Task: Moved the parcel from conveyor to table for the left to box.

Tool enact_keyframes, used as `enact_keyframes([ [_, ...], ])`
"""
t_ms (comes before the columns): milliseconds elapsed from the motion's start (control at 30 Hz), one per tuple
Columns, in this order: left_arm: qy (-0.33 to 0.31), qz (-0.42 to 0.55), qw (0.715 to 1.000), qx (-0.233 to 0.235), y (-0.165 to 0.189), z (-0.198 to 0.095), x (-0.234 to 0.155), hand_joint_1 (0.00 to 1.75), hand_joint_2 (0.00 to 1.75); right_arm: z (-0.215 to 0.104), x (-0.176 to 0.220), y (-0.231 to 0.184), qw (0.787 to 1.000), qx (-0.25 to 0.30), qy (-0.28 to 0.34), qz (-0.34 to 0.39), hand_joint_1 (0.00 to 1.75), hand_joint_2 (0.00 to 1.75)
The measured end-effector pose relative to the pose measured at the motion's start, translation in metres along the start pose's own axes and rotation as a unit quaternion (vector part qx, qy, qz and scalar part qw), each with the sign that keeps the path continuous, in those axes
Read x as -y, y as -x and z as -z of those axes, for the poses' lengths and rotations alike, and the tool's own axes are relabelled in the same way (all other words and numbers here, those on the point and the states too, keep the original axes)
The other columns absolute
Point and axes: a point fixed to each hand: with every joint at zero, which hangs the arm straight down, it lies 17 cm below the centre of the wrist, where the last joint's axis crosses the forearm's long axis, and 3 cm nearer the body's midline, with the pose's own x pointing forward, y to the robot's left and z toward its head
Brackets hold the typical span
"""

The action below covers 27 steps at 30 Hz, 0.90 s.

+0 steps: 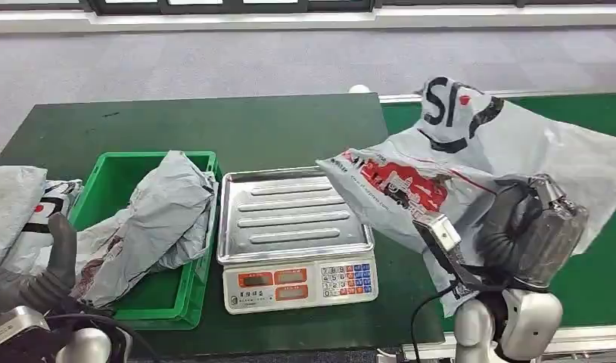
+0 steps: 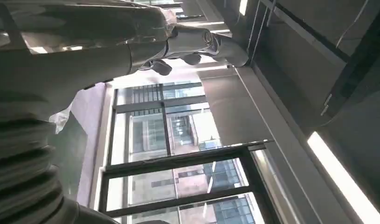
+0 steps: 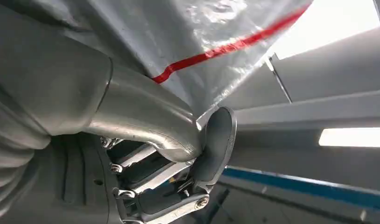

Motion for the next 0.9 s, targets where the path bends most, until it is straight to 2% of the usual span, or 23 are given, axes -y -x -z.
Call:
enact_keyframes([
  [233, -0.001, 0.000, 1.000, 0.001, 0.000, 0.000, -0.001, 0.00, 1.75, 0.008, 0.018, 0.006, 1.000, -0.013, 0.023, -0.004, 1.75, 1.75],
  [333, -0.001, 0.000, 1.000, 0.000, 0.000, 0.000, -0.001, 0.00, 1.75, 0.005, 0.000, -0.001, 1.000, -0.022, 0.004, 0.014, 1.75, 1.75],
  [400, 0.000, 0.000, 1.000, 0.001, 0.000, 0.000, 0.000, 0.00, 1.75, -0.001, -0.030, -0.014, 0.998, -0.031, -0.028, 0.039, 1.75, 1.75],
  [500, 0.002, 0.000, 1.000, 0.000, 0.000, 0.000, 0.002, 0.00, 1.75, -0.022, -0.083, -0.067, 0.990, -0.028, -0.098, 0.094, 1.75, 1.75],
  [600, 0.005, -0.003, 1.000, -0.002, 0.001, -0.002, 0.005, 0.00, 1.75, -0.057, -0.116, -0.128, 0.977, 0.031, -0.162, 0.132, 1.75, 1.75],
  [733, 0.006, -0.003, 1.000, -0.004, 0.002, -0.003, 0.006, 0.00, 1.75, -0.086, -0.137, -0.161, 0.965, 0.063, -0.208, 0.147, 1.75, 1.75],
  [900, 0.007, -0.002, 1.000, -0.004, 0.002, -0.003, 0.006, 0.00, 1.75, -0.105, -0.148, -0.176, 0.957, 0.082, -0.234, 0.152, 1.75, 1.75],
])
